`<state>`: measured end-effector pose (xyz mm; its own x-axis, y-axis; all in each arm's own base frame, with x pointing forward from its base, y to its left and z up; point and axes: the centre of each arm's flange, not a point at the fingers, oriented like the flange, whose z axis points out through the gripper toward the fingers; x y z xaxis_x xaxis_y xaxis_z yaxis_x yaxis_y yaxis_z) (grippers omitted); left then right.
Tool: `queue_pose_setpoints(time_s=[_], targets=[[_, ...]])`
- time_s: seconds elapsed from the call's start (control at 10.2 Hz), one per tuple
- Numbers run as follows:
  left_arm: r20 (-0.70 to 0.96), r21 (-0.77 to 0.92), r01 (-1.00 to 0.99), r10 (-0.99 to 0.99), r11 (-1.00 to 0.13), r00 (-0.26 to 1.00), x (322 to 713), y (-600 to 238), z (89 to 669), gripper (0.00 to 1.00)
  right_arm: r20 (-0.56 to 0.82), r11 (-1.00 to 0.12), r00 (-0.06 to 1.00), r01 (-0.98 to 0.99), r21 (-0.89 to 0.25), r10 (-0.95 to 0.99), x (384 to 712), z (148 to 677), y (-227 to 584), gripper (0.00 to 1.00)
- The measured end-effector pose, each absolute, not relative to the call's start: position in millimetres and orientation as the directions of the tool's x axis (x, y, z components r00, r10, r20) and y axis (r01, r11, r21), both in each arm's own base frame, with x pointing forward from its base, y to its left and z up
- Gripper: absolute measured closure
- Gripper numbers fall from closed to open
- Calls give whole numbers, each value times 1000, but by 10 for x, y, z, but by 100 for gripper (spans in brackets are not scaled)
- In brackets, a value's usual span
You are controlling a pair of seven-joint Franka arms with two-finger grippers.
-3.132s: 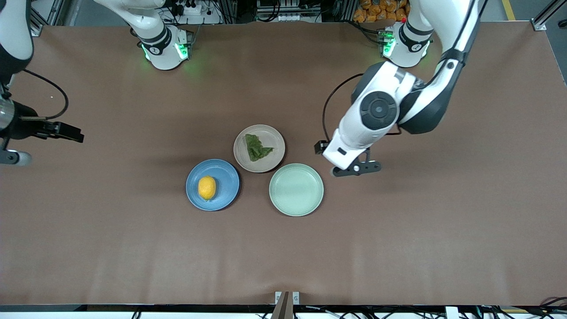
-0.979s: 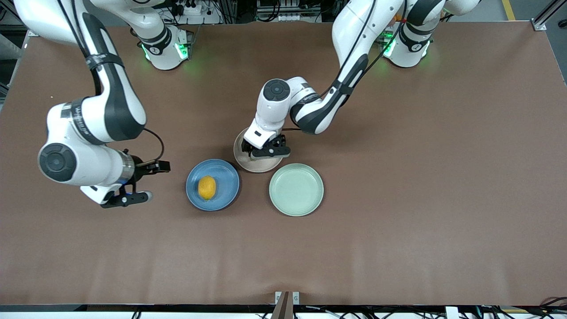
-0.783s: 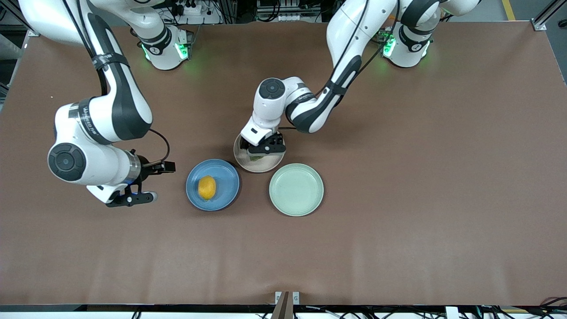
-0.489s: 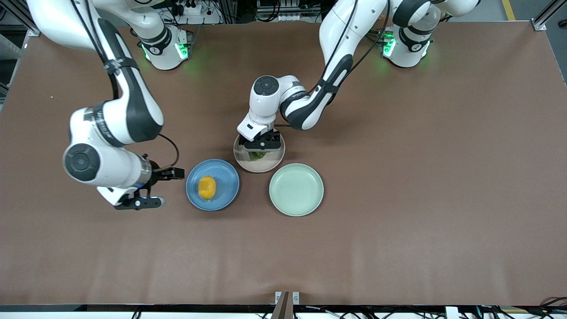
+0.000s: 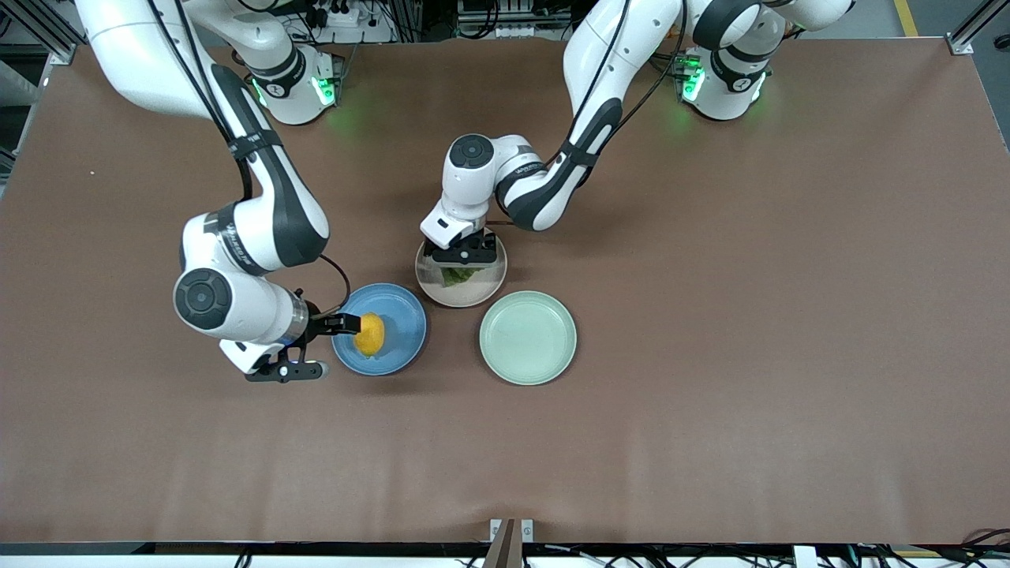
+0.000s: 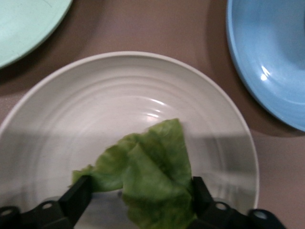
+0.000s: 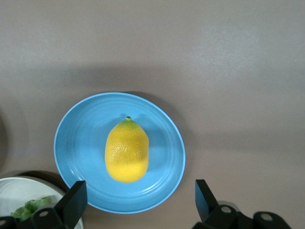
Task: Pick lemon and lettuce from blue and beige plates
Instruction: 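Lower and grasp the lettuce with the left gripper while the right gripper reaches the lemon, then lift the lettuce with the left gripper while the right gripper grasps the lemon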
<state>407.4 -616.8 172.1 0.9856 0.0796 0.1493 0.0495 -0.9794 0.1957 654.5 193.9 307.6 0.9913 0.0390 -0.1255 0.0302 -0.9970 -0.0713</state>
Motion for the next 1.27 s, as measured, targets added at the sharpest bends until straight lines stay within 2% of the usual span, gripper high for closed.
queue_pose_setpoints(time_s=[0.2,0.59,1.27], targets=[[150,203,71,103,-977,983,4098,-6174,1746,44,-121,-996,991,52,-73,60,6483,2978,2092,0],[162,219,71,108,-973,981,4141,-6220,1913,96,-84,-995,994,68,-79,74,6371,2543,2216,0],[109,47,102,106,-994,988,4139,-6062,2175,96,-74,-992,992,94,-82,100,6347,2293,2211,0]])
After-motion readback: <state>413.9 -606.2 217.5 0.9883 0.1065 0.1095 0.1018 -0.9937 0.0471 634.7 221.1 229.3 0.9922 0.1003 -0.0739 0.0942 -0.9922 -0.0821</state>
